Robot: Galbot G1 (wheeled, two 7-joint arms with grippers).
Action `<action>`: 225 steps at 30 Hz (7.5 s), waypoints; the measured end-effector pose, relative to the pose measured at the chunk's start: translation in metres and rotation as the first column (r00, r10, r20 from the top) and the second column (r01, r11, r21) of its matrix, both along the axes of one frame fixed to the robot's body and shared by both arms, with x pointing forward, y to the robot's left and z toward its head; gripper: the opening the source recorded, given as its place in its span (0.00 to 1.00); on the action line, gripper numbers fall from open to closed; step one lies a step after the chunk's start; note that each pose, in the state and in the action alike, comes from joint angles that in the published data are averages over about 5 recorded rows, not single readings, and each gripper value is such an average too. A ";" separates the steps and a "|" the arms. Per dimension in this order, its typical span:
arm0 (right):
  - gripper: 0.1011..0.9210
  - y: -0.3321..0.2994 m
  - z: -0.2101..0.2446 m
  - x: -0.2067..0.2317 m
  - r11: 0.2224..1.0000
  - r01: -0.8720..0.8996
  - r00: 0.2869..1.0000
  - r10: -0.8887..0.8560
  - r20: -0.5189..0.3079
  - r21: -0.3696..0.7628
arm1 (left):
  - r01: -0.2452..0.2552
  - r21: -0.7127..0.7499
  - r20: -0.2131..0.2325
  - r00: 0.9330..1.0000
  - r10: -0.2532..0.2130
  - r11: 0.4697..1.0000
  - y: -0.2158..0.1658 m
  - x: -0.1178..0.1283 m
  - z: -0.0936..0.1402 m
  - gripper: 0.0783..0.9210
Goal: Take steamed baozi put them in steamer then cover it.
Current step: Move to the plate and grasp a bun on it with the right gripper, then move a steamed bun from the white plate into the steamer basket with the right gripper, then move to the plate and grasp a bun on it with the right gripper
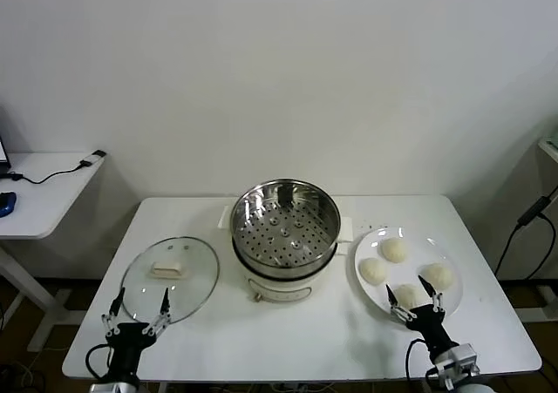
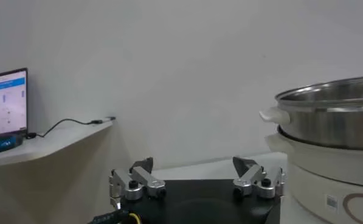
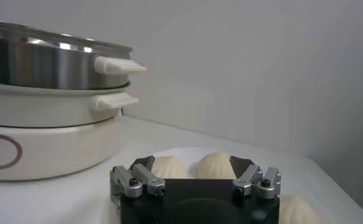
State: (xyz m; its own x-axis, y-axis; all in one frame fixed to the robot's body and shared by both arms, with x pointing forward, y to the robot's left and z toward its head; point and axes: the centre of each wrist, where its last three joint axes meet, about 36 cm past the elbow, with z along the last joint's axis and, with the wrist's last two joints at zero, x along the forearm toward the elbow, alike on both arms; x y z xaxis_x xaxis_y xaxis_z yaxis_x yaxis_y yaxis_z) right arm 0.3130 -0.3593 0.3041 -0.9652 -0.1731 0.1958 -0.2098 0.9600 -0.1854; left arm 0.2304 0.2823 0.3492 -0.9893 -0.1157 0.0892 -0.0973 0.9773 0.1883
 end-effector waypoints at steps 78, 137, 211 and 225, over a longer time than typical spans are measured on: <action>0.82 -0.012 0.147 0.398 0.195 -0.944 0.303 0.183 -0.935 -0.267 | -0.038 0.088 -0.011 0.999 0.039 0.995 0.005 0.005 -0.004 0.88; 0.76 0.332 0.349 0.396 -0.943 -0.211 0.185 0.219 -0.958 -0.256 | -0.053 0.087 -0.028 0.998 0.056 0.995 0.005 -0.006 -0.005 0.88; 0.88 0.000 0.206 0.326 0.245 -0.946 0.290 0.338 -0.895 -0.214 | -0.063 0.094 -0.020 0.998 0.065 0.994 -0.001 -0.004 0.003 0.88; 0.88 0.013 0.152 0.336 0.287 -0.946 0.246 0.318 -0.916 -0.154 | -0.067 0.099 -0.036 0.997 0.071 0.993 0.001 -0.008 -0.003 0.88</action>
State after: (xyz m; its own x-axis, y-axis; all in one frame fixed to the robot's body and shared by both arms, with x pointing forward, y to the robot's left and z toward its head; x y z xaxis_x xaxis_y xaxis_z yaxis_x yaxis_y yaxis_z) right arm 0.6491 -0.3461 0.4564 -0.0317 -0.1798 0.9832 -0.9989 0.0411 -0.0247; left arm 0.2227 0.2836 0.3461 -0.9746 -0.1934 0.1131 -0.1542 0.9453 0.2875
